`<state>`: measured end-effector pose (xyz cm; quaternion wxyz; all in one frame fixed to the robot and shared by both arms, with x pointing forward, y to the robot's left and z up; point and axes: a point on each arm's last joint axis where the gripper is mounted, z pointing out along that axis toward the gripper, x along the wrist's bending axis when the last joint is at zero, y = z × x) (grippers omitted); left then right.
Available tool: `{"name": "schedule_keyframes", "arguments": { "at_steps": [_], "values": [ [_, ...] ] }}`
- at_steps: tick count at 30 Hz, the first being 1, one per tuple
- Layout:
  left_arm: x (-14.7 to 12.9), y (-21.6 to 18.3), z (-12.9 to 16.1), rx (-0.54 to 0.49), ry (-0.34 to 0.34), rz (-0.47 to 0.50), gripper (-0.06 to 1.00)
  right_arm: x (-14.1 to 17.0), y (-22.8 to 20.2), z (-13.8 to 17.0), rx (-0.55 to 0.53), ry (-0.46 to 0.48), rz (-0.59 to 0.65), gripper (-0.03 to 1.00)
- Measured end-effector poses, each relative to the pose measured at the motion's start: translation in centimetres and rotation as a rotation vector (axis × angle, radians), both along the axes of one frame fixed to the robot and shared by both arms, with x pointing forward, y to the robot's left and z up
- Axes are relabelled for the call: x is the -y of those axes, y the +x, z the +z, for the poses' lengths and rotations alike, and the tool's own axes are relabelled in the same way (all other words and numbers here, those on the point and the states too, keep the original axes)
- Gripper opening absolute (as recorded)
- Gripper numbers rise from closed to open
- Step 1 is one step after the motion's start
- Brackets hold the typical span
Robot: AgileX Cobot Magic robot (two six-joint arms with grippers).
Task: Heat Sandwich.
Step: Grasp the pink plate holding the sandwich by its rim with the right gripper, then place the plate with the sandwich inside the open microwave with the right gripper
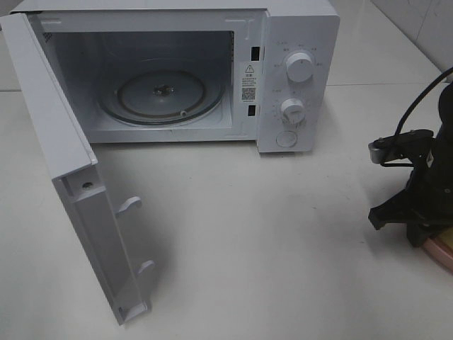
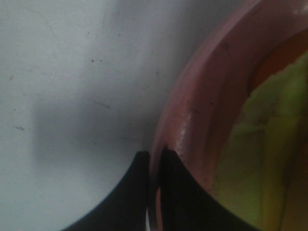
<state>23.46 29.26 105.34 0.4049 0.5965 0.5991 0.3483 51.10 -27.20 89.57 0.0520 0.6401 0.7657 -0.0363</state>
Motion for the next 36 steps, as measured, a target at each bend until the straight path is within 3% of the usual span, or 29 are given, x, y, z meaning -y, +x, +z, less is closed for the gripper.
{"name": "schedule_keyframes", "arguments": {
  "at_steps": [25,36],
  "values": [
    [0.0,0.0,0.0,0.000,0.000,0.000,0.99,-0.8,-0.5,0.2,-0.019,-0.125,0.013,0.04],
    [0.0,0.0,0.0,0.000,0.000,0.000,0.99,-2.0,-1.6,3.2,0.018,-0.164,0.049,0.04]
  ]
}}
